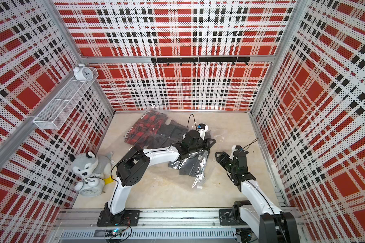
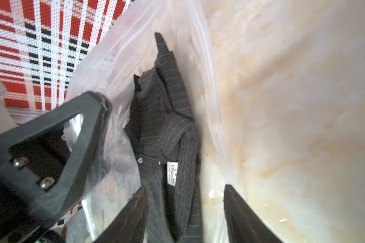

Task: Place the folded shirt into the vacuum bag
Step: Place the shirt in the vacuum bag.

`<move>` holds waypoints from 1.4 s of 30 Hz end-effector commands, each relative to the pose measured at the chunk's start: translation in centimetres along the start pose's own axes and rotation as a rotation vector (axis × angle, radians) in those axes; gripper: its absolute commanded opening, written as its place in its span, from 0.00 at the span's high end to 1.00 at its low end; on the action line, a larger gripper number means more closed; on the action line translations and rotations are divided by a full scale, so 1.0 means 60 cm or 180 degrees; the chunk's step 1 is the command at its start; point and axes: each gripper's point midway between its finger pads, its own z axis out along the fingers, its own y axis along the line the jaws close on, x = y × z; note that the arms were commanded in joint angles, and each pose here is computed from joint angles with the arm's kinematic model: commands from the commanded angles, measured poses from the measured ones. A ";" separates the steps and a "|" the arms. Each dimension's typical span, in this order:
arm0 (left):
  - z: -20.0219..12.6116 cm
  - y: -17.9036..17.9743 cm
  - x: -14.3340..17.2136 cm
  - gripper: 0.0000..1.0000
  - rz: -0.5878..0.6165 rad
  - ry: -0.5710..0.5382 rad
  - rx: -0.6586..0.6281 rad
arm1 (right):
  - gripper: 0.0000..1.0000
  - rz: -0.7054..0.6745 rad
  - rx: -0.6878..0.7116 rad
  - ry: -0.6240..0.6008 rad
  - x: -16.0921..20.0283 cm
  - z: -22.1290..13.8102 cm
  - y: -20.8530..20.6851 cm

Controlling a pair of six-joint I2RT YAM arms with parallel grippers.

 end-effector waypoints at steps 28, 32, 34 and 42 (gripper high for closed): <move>-0.152 -0.036 0.005 0.31 -0.0102 0.0082 0.0277 | 0.36 -0.0258 -0.0309 -0.0113 -0.064 -0.075 0.068; -0.175 0.003 0.016 0.30 -0.0132 0.0121 0.0148 | 0.37 -0.0502 -0.0554 -0.0020 -0.059 -0.081 0.130; -0.186 0.011 0.022 0.30 -0.0123 0.0131 0.0112 | 0.37 -0.0612 -0.0604 0.0109 -0.047 -0.071 0.154; -0.227 0.054 0.036 0.30 -0.0131 0.0082 -0.0136 | 0.37 -0.0852 -0.0372 0.0751 0.022 0.012 0.182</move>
